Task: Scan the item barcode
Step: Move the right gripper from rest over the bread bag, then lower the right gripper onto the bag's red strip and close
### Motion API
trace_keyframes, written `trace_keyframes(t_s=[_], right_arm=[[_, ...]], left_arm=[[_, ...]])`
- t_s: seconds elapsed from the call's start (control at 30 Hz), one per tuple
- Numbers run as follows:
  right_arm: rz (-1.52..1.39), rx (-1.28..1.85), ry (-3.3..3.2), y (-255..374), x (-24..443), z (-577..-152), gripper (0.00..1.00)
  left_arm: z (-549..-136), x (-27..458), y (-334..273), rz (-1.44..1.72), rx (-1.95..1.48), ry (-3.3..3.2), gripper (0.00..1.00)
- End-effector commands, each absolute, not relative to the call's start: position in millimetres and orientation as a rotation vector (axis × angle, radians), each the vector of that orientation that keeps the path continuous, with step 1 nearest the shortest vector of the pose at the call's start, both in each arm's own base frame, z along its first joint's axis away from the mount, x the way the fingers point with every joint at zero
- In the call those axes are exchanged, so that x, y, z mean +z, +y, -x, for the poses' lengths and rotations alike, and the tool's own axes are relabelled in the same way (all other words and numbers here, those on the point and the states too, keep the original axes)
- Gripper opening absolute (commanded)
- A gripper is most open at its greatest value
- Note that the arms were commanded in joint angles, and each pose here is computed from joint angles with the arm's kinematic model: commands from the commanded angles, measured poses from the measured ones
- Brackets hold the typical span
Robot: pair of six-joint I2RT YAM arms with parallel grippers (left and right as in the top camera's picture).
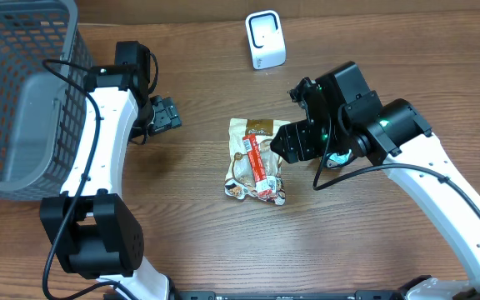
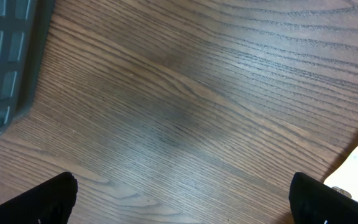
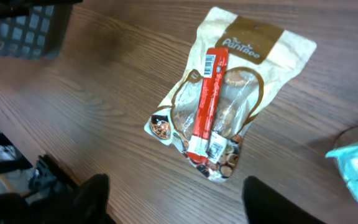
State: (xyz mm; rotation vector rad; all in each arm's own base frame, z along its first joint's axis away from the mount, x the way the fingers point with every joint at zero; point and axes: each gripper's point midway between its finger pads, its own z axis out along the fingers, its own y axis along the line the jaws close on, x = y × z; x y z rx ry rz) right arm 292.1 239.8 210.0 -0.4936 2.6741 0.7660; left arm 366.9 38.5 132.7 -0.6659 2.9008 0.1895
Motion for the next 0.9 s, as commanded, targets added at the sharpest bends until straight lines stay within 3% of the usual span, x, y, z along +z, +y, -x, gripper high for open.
trace_keyframes(t_s=[0.0, 0.57, 0.87], right_arm=[[0.489, 0.745, 2.725, 237.0, 192.9, -285.5, 0.64], [0.368, 0.736, 2.819, 236.0, 143.9, -285.6, 0.54], [0.475, 0.628, 2.778, 254.3, 139.0, -279.4, 0.54]], left_arm=[[-370.3, 135.5, 40.2, 0.637, 0.203, 2.896, 1.0], [-370.3, 135.5, 40.2, 0.637, 0.203, 2.896, 1.0], [-370.3, 135.5, 40.2, 0.637, 0.203, 2.896, 1.0]])
